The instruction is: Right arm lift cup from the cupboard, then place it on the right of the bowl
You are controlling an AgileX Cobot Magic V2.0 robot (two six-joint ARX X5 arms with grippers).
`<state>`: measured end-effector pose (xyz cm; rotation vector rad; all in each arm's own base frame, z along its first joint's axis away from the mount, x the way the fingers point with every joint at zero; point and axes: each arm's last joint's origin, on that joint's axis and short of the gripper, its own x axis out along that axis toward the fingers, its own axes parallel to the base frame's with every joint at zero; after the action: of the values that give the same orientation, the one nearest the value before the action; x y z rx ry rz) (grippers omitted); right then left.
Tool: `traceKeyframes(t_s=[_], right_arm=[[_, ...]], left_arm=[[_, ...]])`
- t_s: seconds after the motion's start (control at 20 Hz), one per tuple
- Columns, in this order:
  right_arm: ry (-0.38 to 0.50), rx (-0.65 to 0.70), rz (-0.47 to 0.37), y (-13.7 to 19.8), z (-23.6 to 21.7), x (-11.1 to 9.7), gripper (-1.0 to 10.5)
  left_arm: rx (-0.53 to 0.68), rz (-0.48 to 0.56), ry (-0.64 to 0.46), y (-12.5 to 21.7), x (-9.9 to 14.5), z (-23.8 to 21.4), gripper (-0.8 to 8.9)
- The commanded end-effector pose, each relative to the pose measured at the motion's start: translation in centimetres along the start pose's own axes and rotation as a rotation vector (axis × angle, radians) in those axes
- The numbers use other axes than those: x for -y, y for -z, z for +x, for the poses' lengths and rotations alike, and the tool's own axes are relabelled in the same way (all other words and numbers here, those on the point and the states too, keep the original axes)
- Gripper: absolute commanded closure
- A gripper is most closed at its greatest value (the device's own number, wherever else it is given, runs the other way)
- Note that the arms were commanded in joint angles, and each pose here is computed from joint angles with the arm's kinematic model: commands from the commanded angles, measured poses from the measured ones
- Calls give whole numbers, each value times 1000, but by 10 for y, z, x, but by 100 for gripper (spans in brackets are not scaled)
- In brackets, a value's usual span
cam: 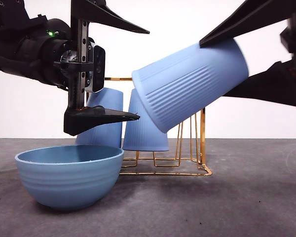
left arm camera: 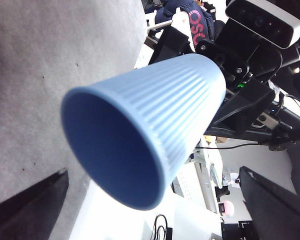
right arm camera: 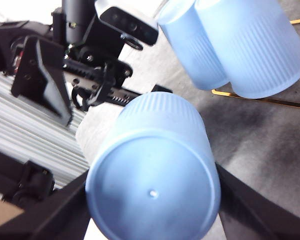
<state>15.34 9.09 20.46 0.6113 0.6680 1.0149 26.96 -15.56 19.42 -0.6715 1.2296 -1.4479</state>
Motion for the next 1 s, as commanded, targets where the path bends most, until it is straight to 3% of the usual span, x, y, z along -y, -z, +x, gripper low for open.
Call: traceKeyframes(t_s=[0.05, 0.3, 0.65, 0.75, 1.0], right_arm=[[-35, -3, 21, 0, 9, -2, 705], [-7, -23, 37, 6, 25, 1, 705], [-56, 13, 53, 4, 37, -1, 705], [-49, 13, 56, 5, 41, 0, 705], [-70, 14, 58, 7, 46, -2, 705]], left_arm=[[0, -6, 9, -2, 1, 0, 256], [24, 11, 2, -4, 4, -7, 257], [57, 90, 7, -1, 36, -18, 266], [54, 90, 7, -1, 37, -17, 376], [46, 82, 5, 1, 37, -15, 785]])
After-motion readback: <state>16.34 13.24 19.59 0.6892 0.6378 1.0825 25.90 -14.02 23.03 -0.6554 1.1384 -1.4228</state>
